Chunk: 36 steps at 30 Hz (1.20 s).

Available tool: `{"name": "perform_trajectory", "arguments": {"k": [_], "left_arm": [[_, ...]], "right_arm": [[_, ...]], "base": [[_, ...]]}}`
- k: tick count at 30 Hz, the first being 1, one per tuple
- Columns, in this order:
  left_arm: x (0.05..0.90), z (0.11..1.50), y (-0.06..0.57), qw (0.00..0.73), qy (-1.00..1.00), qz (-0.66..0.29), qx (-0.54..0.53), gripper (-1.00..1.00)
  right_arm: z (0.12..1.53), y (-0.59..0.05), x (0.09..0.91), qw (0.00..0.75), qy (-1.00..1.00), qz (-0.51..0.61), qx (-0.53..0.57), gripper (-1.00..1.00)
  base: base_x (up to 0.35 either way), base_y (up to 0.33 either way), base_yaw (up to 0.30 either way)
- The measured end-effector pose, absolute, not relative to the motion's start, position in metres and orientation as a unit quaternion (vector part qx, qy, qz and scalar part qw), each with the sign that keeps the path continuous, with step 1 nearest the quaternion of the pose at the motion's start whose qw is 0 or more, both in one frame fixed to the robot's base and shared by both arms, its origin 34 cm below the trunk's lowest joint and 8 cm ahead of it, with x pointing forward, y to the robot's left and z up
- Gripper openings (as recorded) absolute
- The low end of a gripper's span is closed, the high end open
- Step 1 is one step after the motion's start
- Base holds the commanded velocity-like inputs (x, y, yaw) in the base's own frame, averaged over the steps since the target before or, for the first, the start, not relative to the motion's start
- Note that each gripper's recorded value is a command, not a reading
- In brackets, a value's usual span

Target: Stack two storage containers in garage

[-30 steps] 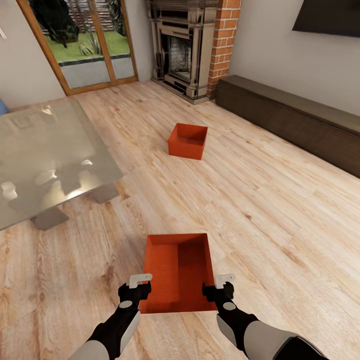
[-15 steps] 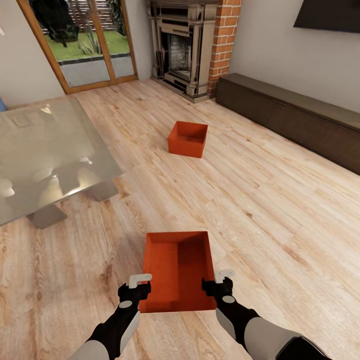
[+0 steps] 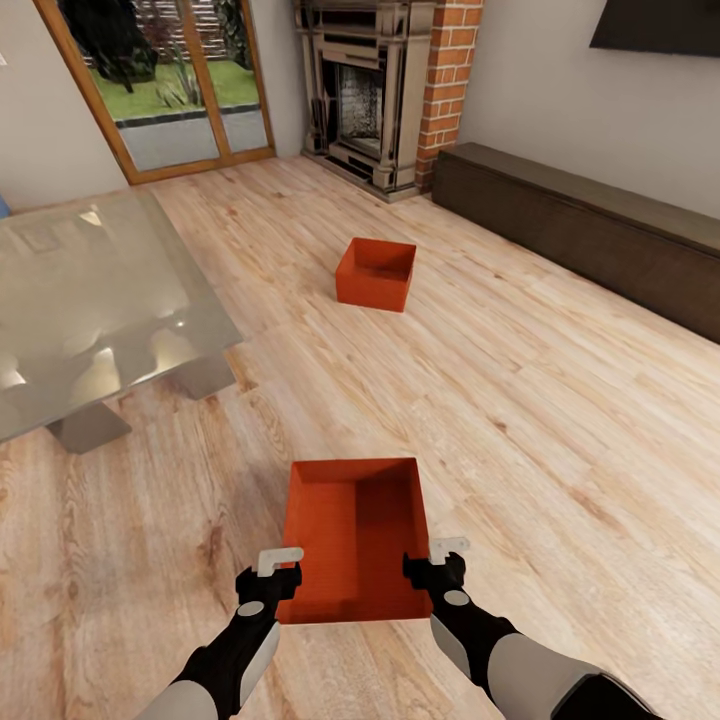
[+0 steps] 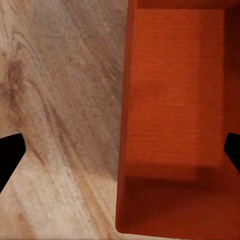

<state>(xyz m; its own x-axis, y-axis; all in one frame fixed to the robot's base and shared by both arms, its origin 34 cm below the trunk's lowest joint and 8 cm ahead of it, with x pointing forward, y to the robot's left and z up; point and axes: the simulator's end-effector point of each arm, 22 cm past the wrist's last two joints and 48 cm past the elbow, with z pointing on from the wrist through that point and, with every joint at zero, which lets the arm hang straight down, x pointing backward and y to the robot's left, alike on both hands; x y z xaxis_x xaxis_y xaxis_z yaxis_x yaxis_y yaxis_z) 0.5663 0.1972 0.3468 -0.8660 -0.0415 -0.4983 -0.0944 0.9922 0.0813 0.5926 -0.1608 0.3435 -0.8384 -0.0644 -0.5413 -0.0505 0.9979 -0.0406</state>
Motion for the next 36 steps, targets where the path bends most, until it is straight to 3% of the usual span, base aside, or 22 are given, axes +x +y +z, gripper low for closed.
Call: {"name": "perform_trajectory", "arguments": {"k": [36], "left_arm": [[0.559, 0.276, 0.198, 0.263, 0.963, 0.052, -0.036, 1.0]], "right_arm": [[0.269, -0.161, 0.58, 0.282, 0.959, -0.012, -0.029, 1.0]], "base": [[0.0, 0.0, 0.0]]}}
